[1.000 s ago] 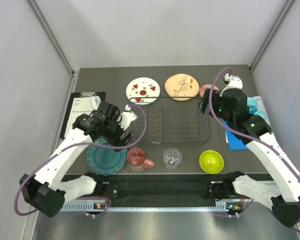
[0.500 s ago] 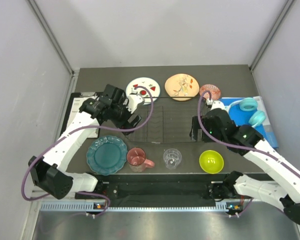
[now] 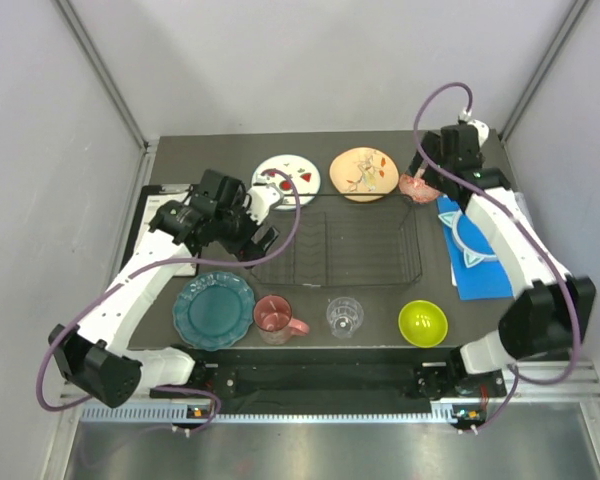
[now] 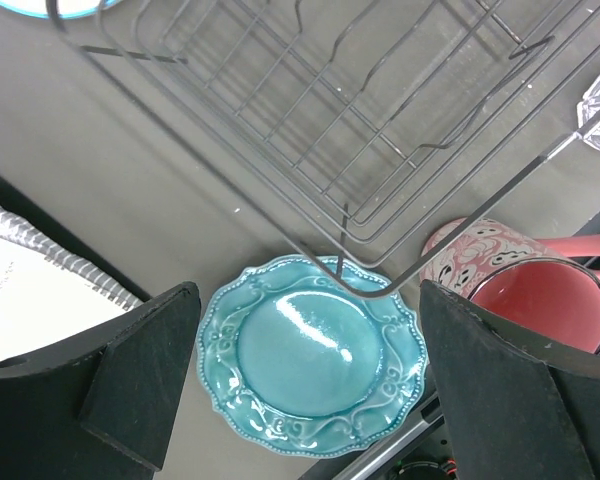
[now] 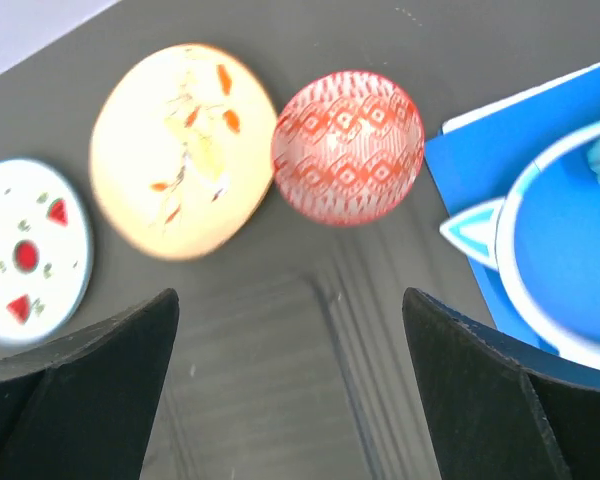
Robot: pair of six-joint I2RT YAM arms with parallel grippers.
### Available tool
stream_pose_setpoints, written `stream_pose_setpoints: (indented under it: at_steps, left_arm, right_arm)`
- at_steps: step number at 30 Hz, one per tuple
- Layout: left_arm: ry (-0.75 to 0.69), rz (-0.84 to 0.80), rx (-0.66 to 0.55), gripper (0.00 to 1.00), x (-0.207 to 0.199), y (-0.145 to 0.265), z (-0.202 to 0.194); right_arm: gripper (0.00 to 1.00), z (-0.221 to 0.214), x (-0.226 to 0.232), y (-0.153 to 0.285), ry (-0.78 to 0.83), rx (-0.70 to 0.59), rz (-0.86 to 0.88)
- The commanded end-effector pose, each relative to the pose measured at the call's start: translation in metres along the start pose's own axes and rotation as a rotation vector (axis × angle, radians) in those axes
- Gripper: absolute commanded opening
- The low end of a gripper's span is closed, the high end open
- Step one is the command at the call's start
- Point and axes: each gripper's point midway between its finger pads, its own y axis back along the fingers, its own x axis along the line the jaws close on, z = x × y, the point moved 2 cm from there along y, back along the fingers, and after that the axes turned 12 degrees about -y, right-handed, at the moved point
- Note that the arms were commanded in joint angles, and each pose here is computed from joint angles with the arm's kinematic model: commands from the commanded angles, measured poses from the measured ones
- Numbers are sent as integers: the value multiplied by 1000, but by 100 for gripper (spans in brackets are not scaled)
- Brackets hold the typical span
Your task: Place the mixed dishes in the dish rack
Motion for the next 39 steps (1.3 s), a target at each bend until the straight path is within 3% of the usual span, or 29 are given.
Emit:
stream_pose_setpoints:
  at_steps: [1,6,11,15,17,18,21,28,39]
  left_arm:
    - [2,62,-51,95,7,13,3]
    - [6,93,-65,95,13,17,2]
    - [20,97,-66,95,15,16,-1]
    - [32,104,-63,95,16,14,-4]
    - [35,105,-63,95,17,13,-5]
    - [37,107,-62,95,17,13,-6]
    - [40,107,-61,95,18,13,-6]
    - [34,125,-48,95,19,13,-13]
    - [40,125,-53,95,20,10,-15]
  right_arm:
    - [91,23,-7,-50,-23,-40,-40]
    - [89,23,-41,-96,-69,-19,-123]
    - [86,21,-43,-118,-61,10,-118]
    - [80,23,-1,-125,1,29,6]
    - [82,13,10,-144,63,59,-24]
    - [82,23,37,-141,97,37,13]
    - [82,13,47,-165,119,80,-20]
    - [79,-7,33,-202,134,132,-100]
    - [77,-48,13,-224,185,224,-169]
